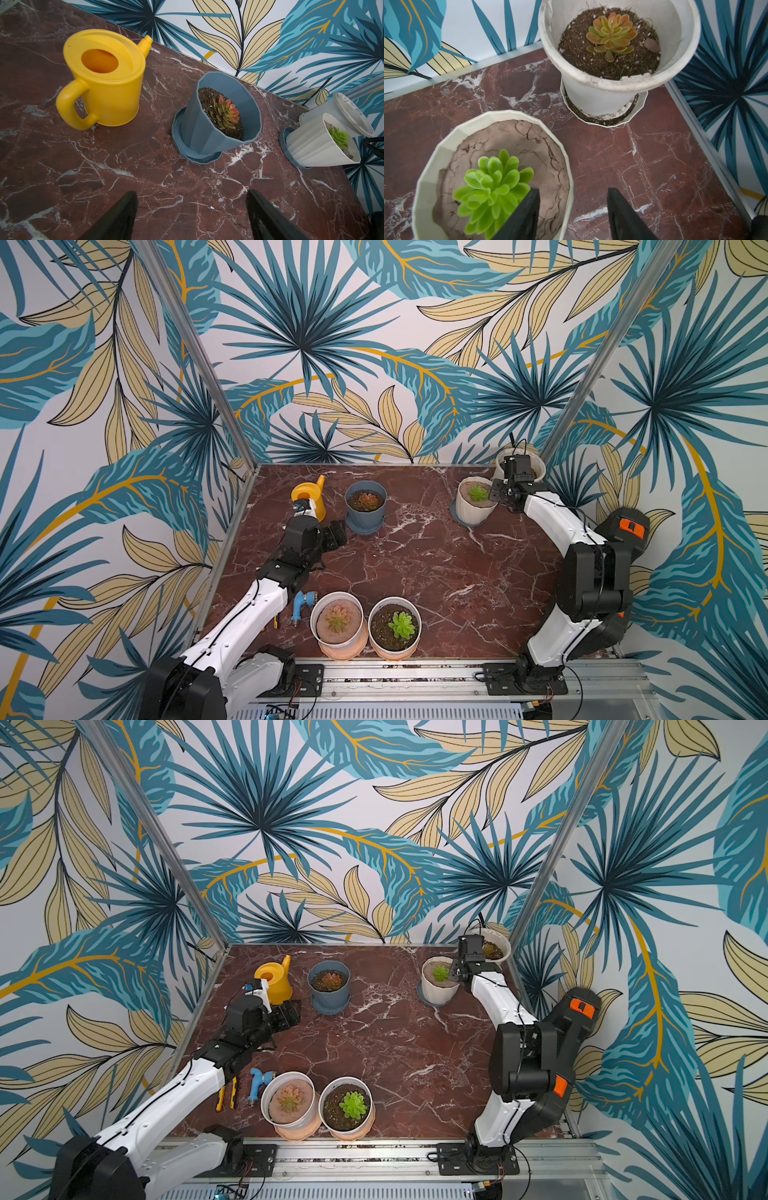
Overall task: Water the succulent around the soil edge
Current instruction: Move the pot to the center of the board.
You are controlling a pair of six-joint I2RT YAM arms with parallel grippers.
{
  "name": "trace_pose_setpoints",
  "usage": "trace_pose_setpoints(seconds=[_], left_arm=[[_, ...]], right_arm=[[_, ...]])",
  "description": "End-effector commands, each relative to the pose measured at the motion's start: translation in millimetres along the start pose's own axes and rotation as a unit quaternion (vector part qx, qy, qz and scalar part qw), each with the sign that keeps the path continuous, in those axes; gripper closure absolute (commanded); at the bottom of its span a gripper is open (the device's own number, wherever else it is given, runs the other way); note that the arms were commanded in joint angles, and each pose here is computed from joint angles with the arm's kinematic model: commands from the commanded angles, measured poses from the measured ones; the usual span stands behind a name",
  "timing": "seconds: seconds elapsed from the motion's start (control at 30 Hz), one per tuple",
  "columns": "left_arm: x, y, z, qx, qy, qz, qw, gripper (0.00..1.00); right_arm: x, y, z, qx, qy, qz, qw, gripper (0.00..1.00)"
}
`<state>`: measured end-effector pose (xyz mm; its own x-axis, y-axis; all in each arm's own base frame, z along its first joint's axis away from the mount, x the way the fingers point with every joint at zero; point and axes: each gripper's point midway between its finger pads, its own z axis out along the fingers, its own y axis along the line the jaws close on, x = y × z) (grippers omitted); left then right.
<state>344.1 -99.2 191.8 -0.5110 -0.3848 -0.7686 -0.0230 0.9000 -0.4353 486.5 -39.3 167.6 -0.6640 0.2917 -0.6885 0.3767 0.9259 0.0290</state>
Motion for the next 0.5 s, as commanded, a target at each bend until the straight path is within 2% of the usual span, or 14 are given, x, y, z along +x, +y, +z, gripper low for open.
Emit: trace_pose_setpoints(seconds=[0.0, 0.17, 0.27, 0.4, 0.47], left_arm=[[-7, -4, -6, 0.004, -0.024, 0.02, 1.0, 0.13], [6, -7, -6, 0.031, -0.026, 0.0, 0.999, 0.13], [8, -2, -7, 0.023, -0.035, 0.0, 0.999, 0.13], [7, 4, -9, 0.018, -0.056, -0.009, 0.998, 0.13], [10, 2, -8, 0.028, -0.056, -0.016, 0.998, 0.13]], right_arm=[[11, 8, 10, -0.021, 0.033, -0.016, 0.999, 0.55], [18, 14, 17, -0.033, 0.053, -0.023, 0.998, 0.65], [19, 16, 15, -0.042, 0.056, -0.02, 0.997, 0.76], [21, 36, 7, -0.099, 0.057, -0.01, 0.993, 0.9], [25, 45, 4, -0.124, 0.062, 0.0, 0.99, 0.92]])
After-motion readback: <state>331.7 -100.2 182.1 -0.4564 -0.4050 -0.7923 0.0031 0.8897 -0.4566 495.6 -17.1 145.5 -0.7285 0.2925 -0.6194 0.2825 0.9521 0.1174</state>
